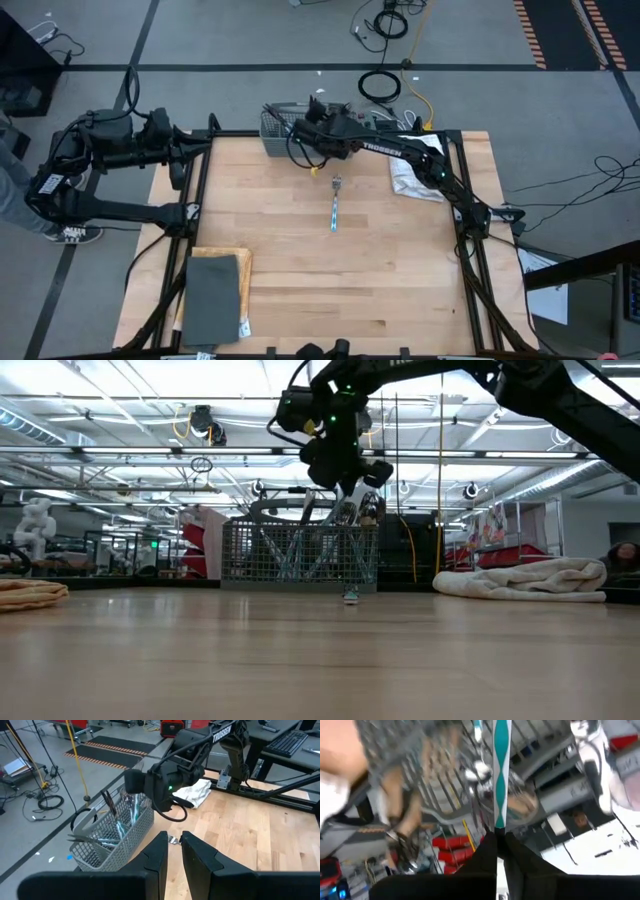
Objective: Sort silverware
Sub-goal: Put the blue fork into the gray silverware rack
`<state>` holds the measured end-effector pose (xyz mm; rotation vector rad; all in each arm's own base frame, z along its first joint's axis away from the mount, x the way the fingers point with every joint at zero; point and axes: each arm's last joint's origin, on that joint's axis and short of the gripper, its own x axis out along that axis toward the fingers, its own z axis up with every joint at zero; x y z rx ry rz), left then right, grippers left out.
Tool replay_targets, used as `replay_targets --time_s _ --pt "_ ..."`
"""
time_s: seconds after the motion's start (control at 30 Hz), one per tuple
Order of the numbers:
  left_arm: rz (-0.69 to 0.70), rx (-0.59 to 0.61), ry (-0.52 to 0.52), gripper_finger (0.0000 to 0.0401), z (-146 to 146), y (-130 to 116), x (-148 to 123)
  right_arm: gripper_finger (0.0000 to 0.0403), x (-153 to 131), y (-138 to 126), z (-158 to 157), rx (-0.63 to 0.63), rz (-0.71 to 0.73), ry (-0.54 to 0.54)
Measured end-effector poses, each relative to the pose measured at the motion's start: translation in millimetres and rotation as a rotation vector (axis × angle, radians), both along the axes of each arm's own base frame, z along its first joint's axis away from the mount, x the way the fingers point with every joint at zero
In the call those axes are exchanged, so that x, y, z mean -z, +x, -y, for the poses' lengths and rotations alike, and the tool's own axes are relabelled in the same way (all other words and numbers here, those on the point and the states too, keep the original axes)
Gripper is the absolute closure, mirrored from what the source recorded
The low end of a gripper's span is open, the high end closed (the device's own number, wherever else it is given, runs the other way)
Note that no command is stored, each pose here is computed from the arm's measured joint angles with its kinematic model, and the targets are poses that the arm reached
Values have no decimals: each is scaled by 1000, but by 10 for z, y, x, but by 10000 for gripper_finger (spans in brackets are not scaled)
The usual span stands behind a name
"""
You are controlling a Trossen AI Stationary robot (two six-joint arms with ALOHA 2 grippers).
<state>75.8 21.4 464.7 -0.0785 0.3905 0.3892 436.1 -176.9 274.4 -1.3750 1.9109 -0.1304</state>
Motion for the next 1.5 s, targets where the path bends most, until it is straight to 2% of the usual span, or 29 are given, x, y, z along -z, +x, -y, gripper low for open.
replay_targets --time_s 0.2,0.5,0.7,0.97,1.03,1.1,1.17,1.23,1.3,1.33,1.43,1.5 --pt "0 0 1 340 0 0 -1 377 15 12 -13 -24 17 60" --pt "1 0 1 340 0 0 -1 273 10 20 -12 45 127 33" --pt "6 0 2 340 -1 2 -6 233 -88 24 -3 166 346 -70" --pt "35 0 6 340 -3 12 -32 235 -498 -66 -157 249 627 -133" --pt "35 0 5 340 -2 12 -31 235 -602 -132 -237 331 774 -163" --pt "41 -7 -13 340 -2 12 -31 235 -711 -244 -360 457 969 -140" --pt "48 -15 -31 340 -2 12 -30 235 -796 -367 -504 670 1188 24" --pt "50 -13 -43 340 0 11 -28 235 -823 -467 -639 977 1319 243" --pt "50 -2 -57 340 4 11 -24 236 -781 -457 -796 1224 1337 417" --pt "53 2 -70 340 7 12 -23 236 -733 -417 -884 1287 1332 469" --pt "58 19 -103 340 15 13 -19 236 -525 -282 -1184 1354 1303 506" --pt "51 29 -124 340 21 10 -8 236 -288 -267 -1331 1438 1210 464"
